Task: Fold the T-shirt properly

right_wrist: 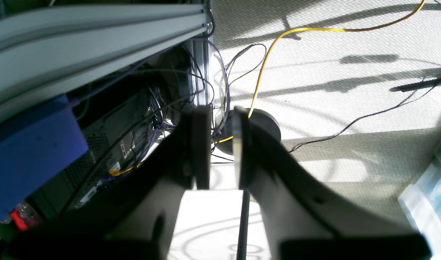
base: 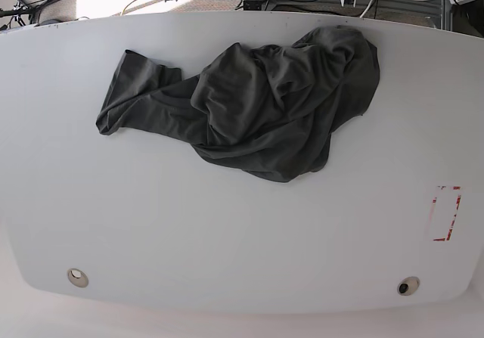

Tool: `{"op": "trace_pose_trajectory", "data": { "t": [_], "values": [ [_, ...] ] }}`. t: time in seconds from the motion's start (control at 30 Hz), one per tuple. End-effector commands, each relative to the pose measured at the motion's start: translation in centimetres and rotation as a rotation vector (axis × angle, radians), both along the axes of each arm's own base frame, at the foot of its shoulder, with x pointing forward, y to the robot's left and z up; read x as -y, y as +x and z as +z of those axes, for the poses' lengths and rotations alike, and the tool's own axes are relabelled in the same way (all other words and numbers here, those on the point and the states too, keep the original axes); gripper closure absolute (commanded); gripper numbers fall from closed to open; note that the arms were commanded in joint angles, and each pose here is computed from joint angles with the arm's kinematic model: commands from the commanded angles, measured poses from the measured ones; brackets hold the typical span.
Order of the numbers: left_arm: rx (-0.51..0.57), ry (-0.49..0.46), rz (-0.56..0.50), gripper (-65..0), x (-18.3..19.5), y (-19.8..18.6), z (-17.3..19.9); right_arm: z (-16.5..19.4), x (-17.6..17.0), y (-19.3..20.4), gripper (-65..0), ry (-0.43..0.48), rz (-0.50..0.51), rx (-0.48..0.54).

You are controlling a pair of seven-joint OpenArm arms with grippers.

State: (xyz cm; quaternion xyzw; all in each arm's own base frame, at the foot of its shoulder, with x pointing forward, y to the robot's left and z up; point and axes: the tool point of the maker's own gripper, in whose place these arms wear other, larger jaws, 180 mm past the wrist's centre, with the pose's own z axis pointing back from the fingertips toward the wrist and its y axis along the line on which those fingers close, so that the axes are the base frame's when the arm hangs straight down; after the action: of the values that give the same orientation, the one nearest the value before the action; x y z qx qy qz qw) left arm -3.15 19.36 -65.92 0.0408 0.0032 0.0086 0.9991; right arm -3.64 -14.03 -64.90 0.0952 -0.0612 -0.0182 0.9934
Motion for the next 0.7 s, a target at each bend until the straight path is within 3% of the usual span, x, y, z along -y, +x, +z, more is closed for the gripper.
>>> {"op": "trace_pose_trajectory", "data": {
  "t": [0.0, 0.03, 0.1, 0.67],
  "values": [
    [0.062, 0.019, -0.01, -44.0, -0.8, 0.7, 0.4, 0.8, 0.3, -0.7, -10.7, -0.009, 0.005, 0.034],
    [0.018, 0.004, -0.008, -44.6, -0.2, -0.2, 0.1, 0.0, -0.5, 2.0, -10.1, 0.011, 0.003, 0.039],
    [0.048, 0.004, -0.011, -44.6, -0.2, 1.1, 0.0, 0.0, -0.5, 2.8, -10.1, 0.011, 0.003, 0.051],
    [0.09, 0.008, -0.004, -44.6, -0.4, 1.3, 0.1, 0.2, -0.5, 2.3, -9.4, 0.012, 0.001, 0.059]
  ]
}}
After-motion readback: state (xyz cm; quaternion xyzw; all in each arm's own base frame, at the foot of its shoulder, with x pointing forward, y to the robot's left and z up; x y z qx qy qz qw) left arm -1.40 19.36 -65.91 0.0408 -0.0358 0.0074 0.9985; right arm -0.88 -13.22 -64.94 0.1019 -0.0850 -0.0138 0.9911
